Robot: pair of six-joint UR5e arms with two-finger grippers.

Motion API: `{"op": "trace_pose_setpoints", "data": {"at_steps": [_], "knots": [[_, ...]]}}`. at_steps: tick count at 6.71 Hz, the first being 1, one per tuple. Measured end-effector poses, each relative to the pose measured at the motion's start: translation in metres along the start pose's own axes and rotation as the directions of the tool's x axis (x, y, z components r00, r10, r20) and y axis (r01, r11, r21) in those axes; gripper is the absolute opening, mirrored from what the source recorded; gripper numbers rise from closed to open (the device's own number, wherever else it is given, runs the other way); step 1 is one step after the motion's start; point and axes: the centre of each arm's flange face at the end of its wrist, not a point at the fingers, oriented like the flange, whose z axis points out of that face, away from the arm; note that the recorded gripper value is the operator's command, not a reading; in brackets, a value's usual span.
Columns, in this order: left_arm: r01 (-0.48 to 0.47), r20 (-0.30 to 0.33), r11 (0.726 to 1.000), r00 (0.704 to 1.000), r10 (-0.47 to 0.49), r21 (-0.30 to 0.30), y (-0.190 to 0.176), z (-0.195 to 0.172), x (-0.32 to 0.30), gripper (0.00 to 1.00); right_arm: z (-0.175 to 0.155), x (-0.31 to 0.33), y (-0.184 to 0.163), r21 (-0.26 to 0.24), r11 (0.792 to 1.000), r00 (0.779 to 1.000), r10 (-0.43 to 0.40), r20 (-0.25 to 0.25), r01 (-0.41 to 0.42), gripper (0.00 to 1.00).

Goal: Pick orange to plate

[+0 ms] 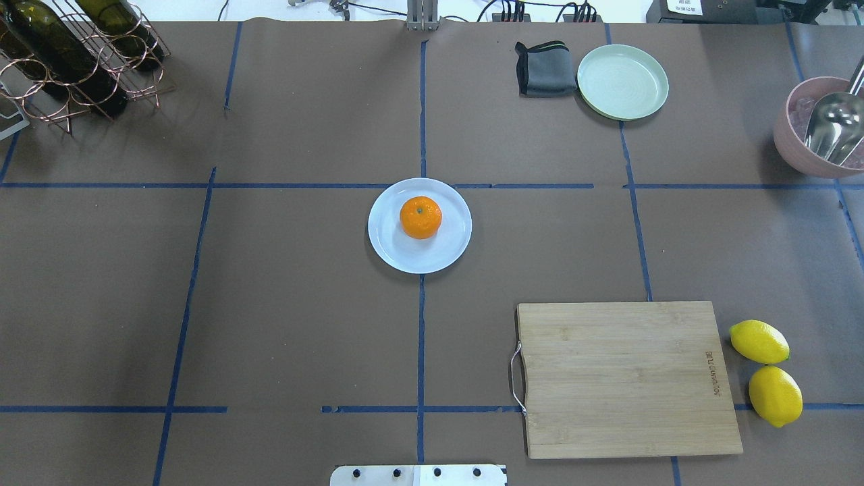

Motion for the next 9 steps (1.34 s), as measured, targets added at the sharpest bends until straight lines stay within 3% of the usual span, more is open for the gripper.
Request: {"op": "trace_pose_setpoints", "data": {"at_steps": [3, 6, 9], "knots": [[0.003, 0.001, 1.000, 1.000, -0.003, 0.000, 0.001, 0.000, -0.001, 1.00, 0.006, 0.006, 0.009, 0.044, 0.996, 0.997, 0.073, 0.000, -0.073, 1.00], [0.004, 0.000, 1.000, 1.000, -0.004, -0.001, 0.001, 0.000, -0.002, 1.00, -0.003, 0.005, 0.007, 0.069, 0.994, 0.997, 0.079, 0.009, -0.080, 1.00], [0.006, 0.000, 1.000, 1.000, -0.006, 0.000, 0.001, 0.000, -0.002, 1.00, -0.019, 0.009, 0.009, 0.103, 0.990, 0.993, 0.089, 0.082, -0.097, 1.00]]}}
